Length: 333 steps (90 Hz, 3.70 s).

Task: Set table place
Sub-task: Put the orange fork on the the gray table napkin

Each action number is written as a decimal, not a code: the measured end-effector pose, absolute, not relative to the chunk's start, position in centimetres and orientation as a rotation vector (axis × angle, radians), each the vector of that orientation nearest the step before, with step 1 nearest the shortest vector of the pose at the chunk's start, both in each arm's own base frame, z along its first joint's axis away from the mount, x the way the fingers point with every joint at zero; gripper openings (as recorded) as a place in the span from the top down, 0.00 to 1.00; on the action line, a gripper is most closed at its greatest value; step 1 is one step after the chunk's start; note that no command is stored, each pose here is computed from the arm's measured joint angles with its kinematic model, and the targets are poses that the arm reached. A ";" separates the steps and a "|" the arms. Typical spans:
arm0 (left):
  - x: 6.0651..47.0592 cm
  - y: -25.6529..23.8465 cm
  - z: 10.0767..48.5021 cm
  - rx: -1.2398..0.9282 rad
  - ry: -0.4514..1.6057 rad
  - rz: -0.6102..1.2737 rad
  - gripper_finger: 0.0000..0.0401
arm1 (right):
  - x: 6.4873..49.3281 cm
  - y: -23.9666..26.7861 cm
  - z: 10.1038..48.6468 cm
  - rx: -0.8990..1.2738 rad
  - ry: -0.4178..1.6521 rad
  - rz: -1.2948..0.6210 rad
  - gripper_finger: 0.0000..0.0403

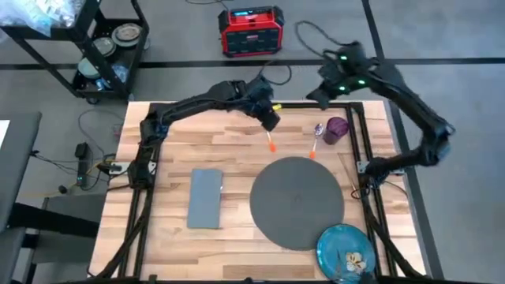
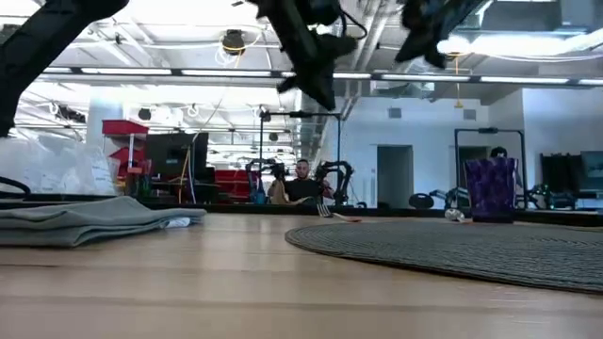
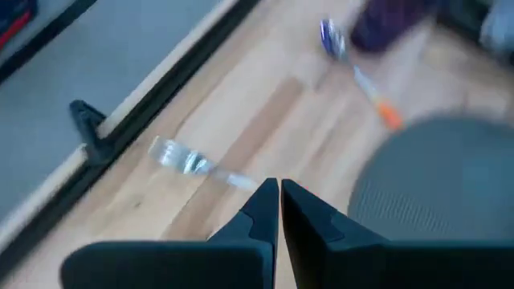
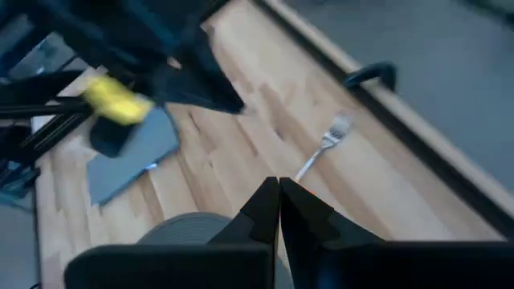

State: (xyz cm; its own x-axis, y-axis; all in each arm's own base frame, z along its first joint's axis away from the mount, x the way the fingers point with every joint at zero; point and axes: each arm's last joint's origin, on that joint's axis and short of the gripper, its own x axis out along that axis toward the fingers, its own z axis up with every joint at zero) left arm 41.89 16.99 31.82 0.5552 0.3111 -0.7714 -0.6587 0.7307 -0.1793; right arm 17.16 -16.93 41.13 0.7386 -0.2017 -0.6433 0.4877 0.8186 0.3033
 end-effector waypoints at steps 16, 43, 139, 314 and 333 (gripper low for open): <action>42.1 18.1 28.8 -0.531 0.758 0.638 1.00 | 14.4 -14.1 42.5 0.440 0.644 -0.412 1.00; 41.7 19.8 25.3 -0.917 0.563 0.863 1.00 | 11.3 -10.8 43.3 0.354 0.693 -0.393 1.00; 44.2 21.7 19.3 -1.136 0.753 0.824 0.78 | 9.8 -8.5 39.1 0.323 0.869 -0.410 1.00; 42.7 21.2 26.4 -1.050 0.734 0.317 1.00 | 16.0 -13.2 36.6 0.415 0.890 -0.292 1.00; 37.7 17.4 34.1 -0.725 0.778 0.421 1.00 | 20.6 -16.7 32.7 0.453 0.967 -0.258 1.00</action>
